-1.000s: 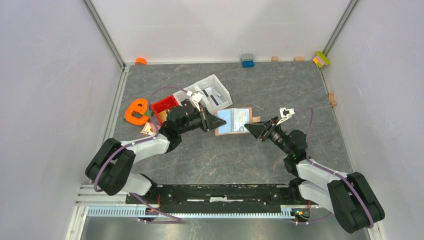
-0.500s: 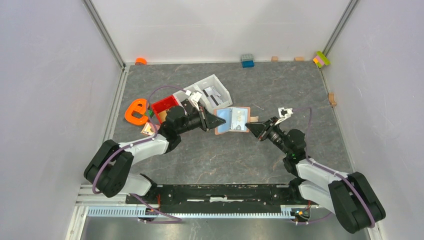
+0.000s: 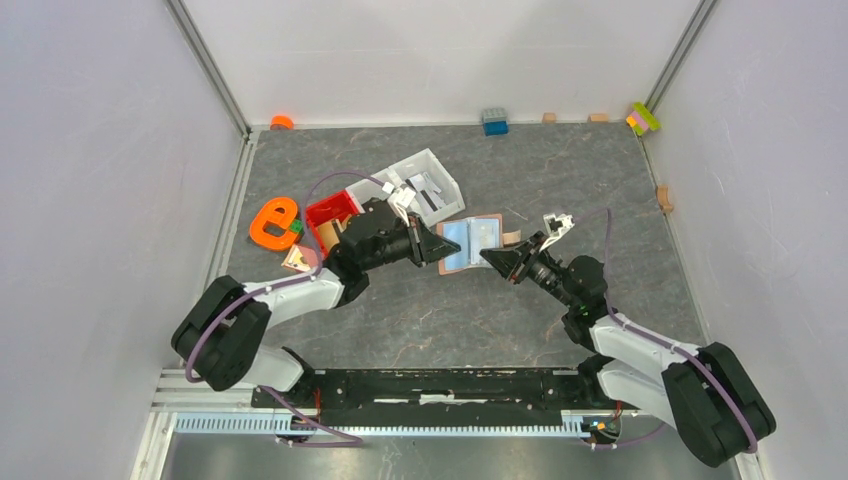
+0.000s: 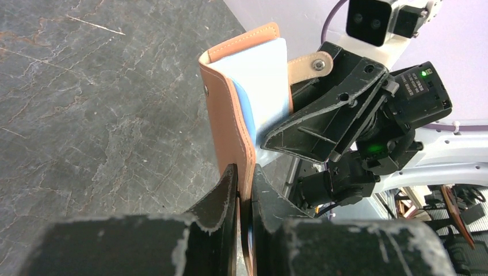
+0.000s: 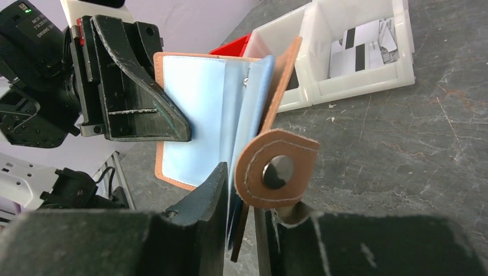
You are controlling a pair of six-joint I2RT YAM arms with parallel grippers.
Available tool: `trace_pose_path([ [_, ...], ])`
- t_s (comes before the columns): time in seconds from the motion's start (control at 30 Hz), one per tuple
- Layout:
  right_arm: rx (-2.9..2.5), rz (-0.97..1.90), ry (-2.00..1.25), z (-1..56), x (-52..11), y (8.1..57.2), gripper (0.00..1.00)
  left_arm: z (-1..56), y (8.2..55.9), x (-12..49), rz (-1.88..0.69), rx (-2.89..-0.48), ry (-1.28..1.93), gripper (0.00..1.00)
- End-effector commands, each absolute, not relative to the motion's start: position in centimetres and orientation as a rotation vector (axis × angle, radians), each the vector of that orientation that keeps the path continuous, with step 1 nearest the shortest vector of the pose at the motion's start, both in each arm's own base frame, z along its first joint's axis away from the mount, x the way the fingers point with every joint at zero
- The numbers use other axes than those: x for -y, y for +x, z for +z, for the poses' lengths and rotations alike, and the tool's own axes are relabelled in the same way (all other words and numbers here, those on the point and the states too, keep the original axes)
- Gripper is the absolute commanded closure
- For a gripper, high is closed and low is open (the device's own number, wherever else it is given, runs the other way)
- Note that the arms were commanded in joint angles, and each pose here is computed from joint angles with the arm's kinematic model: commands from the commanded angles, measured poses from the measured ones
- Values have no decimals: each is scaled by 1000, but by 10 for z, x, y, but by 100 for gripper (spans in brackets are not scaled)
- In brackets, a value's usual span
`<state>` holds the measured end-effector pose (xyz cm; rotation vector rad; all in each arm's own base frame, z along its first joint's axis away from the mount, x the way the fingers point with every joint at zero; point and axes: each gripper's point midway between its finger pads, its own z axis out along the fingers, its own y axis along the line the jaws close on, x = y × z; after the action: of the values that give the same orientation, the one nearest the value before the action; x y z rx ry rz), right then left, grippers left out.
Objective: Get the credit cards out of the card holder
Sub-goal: Remove the credit card from the card holder.
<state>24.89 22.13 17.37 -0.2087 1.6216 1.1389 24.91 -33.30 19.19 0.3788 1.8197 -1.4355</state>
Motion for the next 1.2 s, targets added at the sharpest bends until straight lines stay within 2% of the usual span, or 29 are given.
trace_pose_path([
  [0.0, -1523, 1134, -264, 200, -225, 249, 69, 201, 254, 337, -1375, -1763, 413, 98],
  [0.1, -1486, 1142, -254, 205, -222, 244, 66, 175, 274, 316, -1176, -1894, 272, 98],
  [0.23, -1476, 1143, -249, 207, -221, 244, 65, 180, 270, 314, -1180, -1876, 289, 98],
  [0.37, -1476, 1173, -259, 207, -225, 242, 56, 183, 268, 313, -1192, -1872, 282, 98],
  [0.43, -1486, 1179, -255, 204, -226, 242, 55, 184, 266, 313, -1198, -1866, 283, 98],
  [0.53, -1503, 1187, -252, 200, -227, 243, 64, 188, 264, 312, -1207, -1851, 287, 98],
  [0.9, -1430, 1283, -292, 214, -234, 230, 73, 182, 266, 314, -1206, -1870, 287, 98],
  [1.1, -1437, 1304, -295, 212, -237, 230, 83, 184, 264, 316, -1224, -1864, 301, 98],
  [1.17, -1437, 1311, -301, 213, -238, 229, 91, 184, 263, 318, -1235, -1860, 310, 98],
])
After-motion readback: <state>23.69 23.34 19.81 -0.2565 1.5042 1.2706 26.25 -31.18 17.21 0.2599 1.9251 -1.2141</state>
